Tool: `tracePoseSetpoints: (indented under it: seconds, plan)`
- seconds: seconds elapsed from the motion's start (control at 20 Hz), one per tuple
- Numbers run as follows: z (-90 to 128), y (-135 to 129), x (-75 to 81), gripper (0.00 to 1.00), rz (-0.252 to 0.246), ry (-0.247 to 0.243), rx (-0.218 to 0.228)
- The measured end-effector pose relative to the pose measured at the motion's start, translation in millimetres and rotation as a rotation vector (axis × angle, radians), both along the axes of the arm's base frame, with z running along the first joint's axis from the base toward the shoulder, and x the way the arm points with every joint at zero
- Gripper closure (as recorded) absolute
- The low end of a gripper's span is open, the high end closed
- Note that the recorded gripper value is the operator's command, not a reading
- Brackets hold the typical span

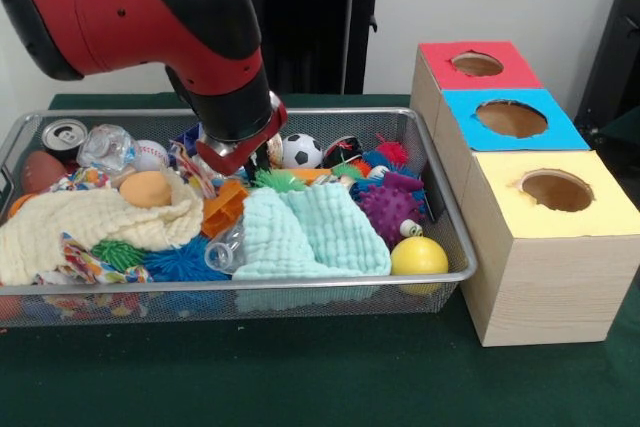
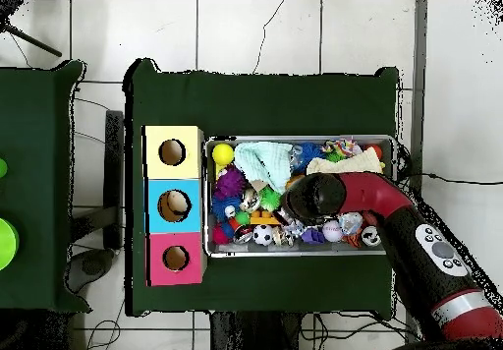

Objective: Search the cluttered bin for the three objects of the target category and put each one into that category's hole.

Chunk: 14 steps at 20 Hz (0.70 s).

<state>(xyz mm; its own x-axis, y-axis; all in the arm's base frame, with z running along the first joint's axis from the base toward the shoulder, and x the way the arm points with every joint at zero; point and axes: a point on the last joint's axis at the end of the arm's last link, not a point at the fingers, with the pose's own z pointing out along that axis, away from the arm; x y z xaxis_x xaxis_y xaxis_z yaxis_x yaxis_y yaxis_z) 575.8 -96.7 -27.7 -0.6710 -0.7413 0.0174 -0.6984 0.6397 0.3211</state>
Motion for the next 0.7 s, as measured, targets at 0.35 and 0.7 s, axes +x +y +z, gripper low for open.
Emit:
tracePoseSetpoints:
  seconds: [0.35, 0.7]
  plan:
    - [33, -15, 14.1, 1.00, 0.016, -0.015, -0.064]
    - [45, -16, 18.1, 1.00, 0.027, -0.010, -0.085]
